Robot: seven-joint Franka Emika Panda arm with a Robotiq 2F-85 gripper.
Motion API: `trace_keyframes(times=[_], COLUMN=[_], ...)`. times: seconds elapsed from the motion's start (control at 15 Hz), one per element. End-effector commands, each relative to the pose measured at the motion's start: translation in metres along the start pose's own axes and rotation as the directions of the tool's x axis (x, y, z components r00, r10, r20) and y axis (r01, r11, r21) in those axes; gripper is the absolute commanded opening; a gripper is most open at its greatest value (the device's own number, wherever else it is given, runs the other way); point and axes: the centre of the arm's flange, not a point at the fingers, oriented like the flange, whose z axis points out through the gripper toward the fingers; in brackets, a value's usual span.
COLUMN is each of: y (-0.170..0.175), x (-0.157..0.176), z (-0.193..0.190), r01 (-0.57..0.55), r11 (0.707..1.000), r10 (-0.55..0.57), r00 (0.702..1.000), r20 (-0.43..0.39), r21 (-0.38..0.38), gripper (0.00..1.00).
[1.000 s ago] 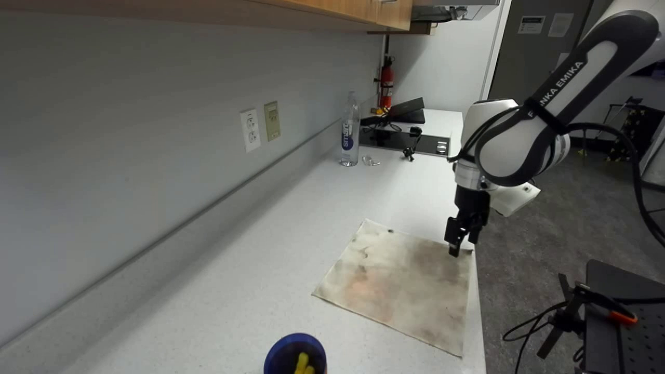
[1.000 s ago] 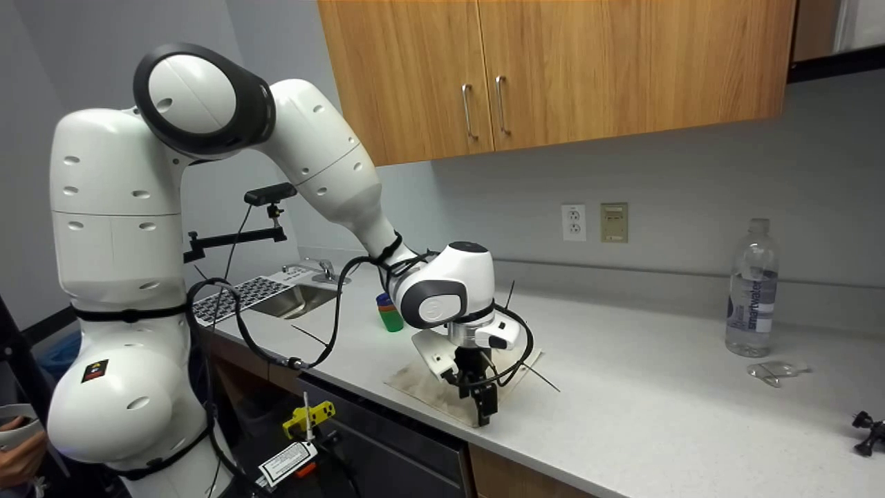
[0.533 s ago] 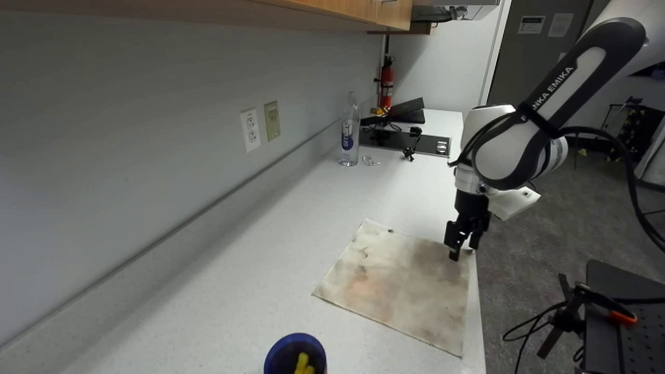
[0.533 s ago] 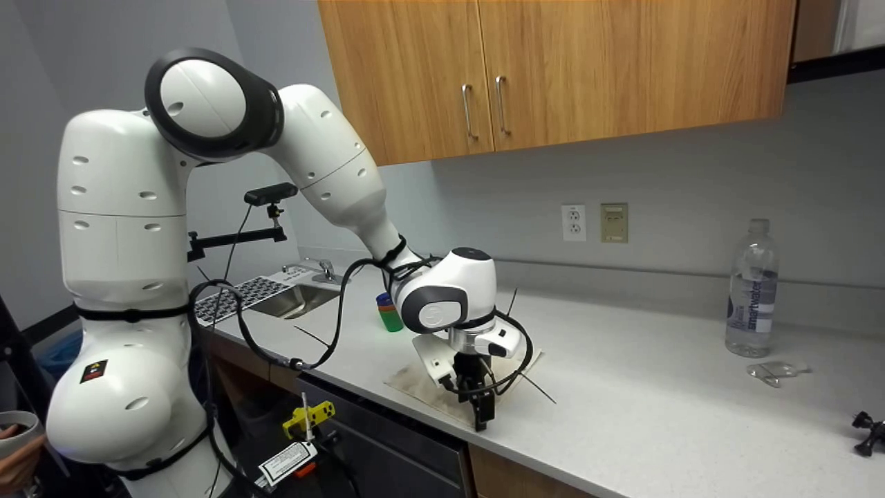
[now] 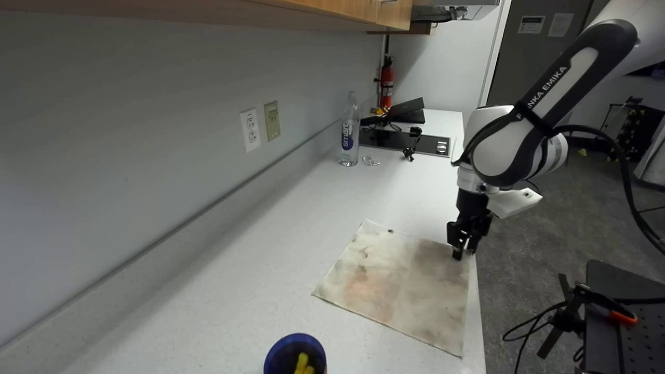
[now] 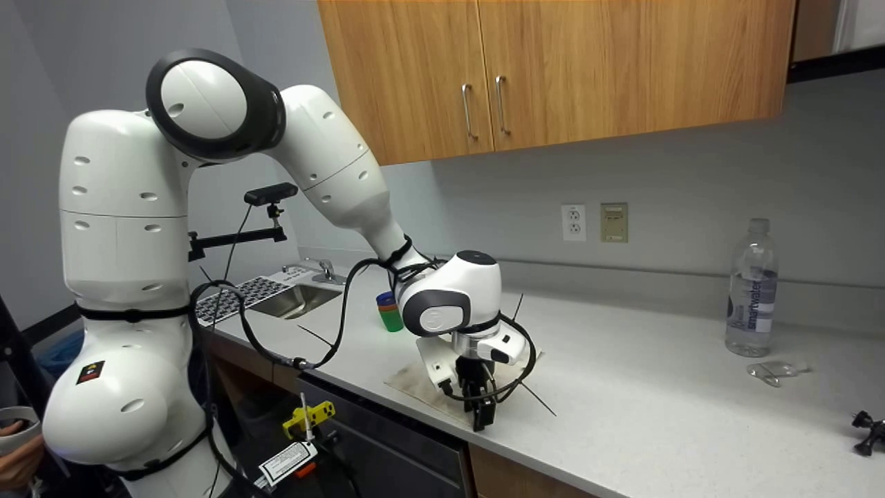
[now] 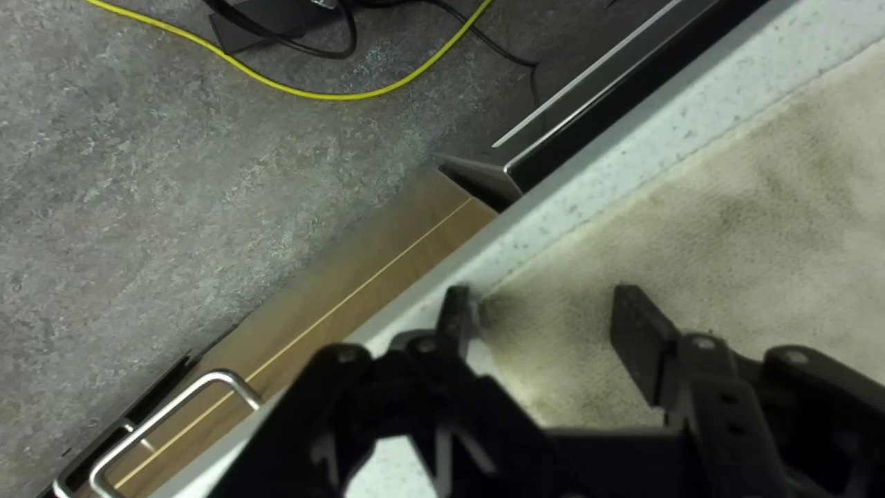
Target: Fold the white towel twice
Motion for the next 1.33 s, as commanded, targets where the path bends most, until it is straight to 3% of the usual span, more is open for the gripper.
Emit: trace_keyframes(times=[0.0, 0.2, 0.27, 0.47, 0.93, 1.27], y=[0.001, 0.003, 0.003, 0.0, -0.03, -0.082], x=[0.007, 0.01, 0.01, 0.005, -0.006, 0.008], z=[0.002, -0.004, -0.006, -0.013, -0.052, -0.083], r01=[-0.029, -0.061, -0.071, -0.073, 0.019, 0.097], r11=[0.999, 0.997, 0.996, 0.997, 0.989, 0.987], r10=[0.03, 0.062, 0.073, 0.073, -0.017, -0.097], r00=[0.999, 0.998, 0.997, 0.997, 1.0, 0.995], r20=[-0.026, -0.032, -0.034, -0.024, 0.016, 0.005], r21=[0.029, 0.05, 0.05, 0.019, -0.149, -0.127], gripper=[0.24, 0.01, 0.0, 0.0, 0.01, 0.01])
